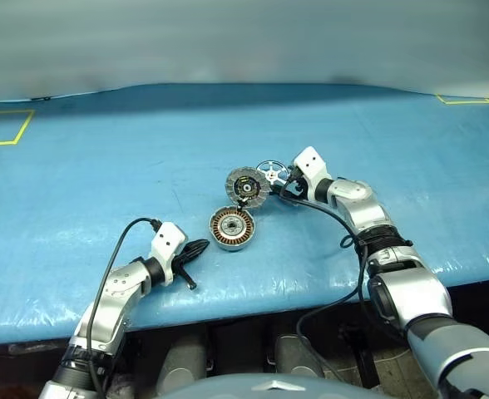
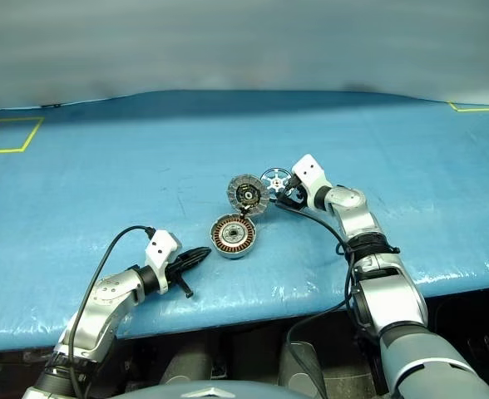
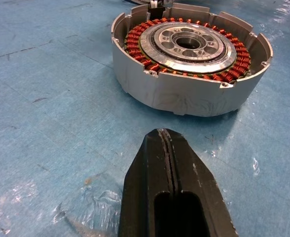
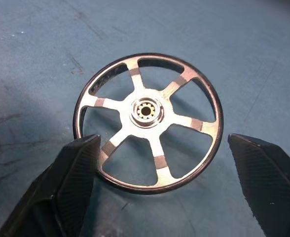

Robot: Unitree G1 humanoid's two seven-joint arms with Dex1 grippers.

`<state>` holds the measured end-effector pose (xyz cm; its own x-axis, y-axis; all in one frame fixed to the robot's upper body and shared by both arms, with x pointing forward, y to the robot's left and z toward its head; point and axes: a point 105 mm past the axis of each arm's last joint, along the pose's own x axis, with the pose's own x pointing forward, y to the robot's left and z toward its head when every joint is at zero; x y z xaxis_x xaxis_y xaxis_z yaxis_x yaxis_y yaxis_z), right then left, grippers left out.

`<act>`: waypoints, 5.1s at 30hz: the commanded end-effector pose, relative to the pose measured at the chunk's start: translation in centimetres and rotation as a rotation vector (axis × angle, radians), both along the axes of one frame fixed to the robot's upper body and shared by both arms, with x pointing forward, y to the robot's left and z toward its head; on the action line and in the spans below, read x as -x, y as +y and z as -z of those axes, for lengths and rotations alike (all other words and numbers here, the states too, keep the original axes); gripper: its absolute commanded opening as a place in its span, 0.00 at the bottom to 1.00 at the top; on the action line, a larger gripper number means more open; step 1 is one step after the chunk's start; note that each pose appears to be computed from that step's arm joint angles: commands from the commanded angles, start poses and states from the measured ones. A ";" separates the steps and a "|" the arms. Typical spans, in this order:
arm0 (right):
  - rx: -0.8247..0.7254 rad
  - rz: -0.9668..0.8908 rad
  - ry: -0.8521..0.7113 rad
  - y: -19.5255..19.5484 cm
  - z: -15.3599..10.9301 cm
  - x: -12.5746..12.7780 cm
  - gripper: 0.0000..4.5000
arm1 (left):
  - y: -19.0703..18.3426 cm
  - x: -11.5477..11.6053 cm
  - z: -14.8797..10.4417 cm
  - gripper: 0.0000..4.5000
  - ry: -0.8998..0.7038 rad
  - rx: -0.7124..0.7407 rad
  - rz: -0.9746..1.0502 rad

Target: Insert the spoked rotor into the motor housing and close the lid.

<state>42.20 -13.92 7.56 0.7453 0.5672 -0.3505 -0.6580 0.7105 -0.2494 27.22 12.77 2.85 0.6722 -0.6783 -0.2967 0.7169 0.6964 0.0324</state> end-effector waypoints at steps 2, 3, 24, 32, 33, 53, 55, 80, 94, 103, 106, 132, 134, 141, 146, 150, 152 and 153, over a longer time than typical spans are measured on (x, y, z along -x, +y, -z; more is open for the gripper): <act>0.007 -0.007 -0.035 0.1 -0.8 -0.3 1.00 | 0.2 0.2 0.3 0.00 0.003 -0.018 -0.016; 0.010 -0.004 -0.046 0.1 -0.9 -0.4 1.00 | 0.2 0.2 0.3 0.00 0.004 -0.018 -0.016; -0.051 -0.044 -0.078 0.4 -2.5 -0.1 1.00 | 0.0 0.0 0.5 0.00 0.005 -0.023 -0.003; -0.049 -0.012 -0.029 0.2 -1.2 -0.3 0.73 | 0.3 0.2 0.5 0.00 0.004 -0.028 -0.018; -0.048 -0.011 -0.029 0.2 -1.2 -0.3 0.73 | 0.3 0.2 0.5 0.00 0.004 -0.029 -0.020; 0.073 -0.047 0.061 0.8 1.2 -0.1 0.73 | 0.3 0.3 0.9 0.00 0.013 -0.031 -0.037; 0.081 -0.055 0.079 0.8 1.5 0.0 0.73 | 0.3 0.3 0.9 0.00 0.013 -0.032 -0.038; -0.082 0.089 0.026 -2.4 -0.8 -0.9 0.23 | 0.1 0.2 1.0 0.00 0.005 -0.022 -0.047; -0.264 0.187 -0.152 -6.8 -5.4 2.3 0.23 | -0.5 -0.1 1.2 0.00 0.004 -0.013 -0.001; -0.012 0.086 -0.149 -4.6 -3.8 0.7 0.23 | -0.8 -0.3 1.1 0.00 0.000 -0.011 0.018; 0.049 0.049 -0.144 -3.8 -3.6 0.0 0.23 | -0.5 -0.2 1.1 0.00 -0.001 -0.013 -0.004; 0.211 -0.088 -0.081 -0.1 -1.4 -1.2 0.23 | 0.7 1.3 2.0 0.00 0.027 -0.017 -0.098; 0.225 -0.087 -0.058 -0.1 -0.9 -1.1 0.23 | 0.6 1.3 2.1 0.00 0.028 -0.016 -0.098; 0.219 -0.072 -0.005 -0.2 -0.1 -1.0 0.01 | 0.6 1.3 2.1 0.00 0.030 -0.015 -0.102; 0.181 -0.038 -0.058 -0.8 -1.2 -1.4 0.01 | 0.7 1.3 2.1 0.00 0.030 -0.015 -0.107; 0.133 -0.004 -0.108 -1.8 -2.6 -1.6 0.01 | 0.6 1.2 2.0 0.00 0.020 -0.009 -0.103; 0.110 0.014 -0.139 -2.6 -3.5 -1.6 0.01 | 0.5 1.1 1.7 0.00 0.007 0.004 -0.098; 0.100 0.025 -0.154 -3.1 -3.8 -1.5 0.01 | 0.4 1.1 1.6 0.00 0.003 0.011 -0.095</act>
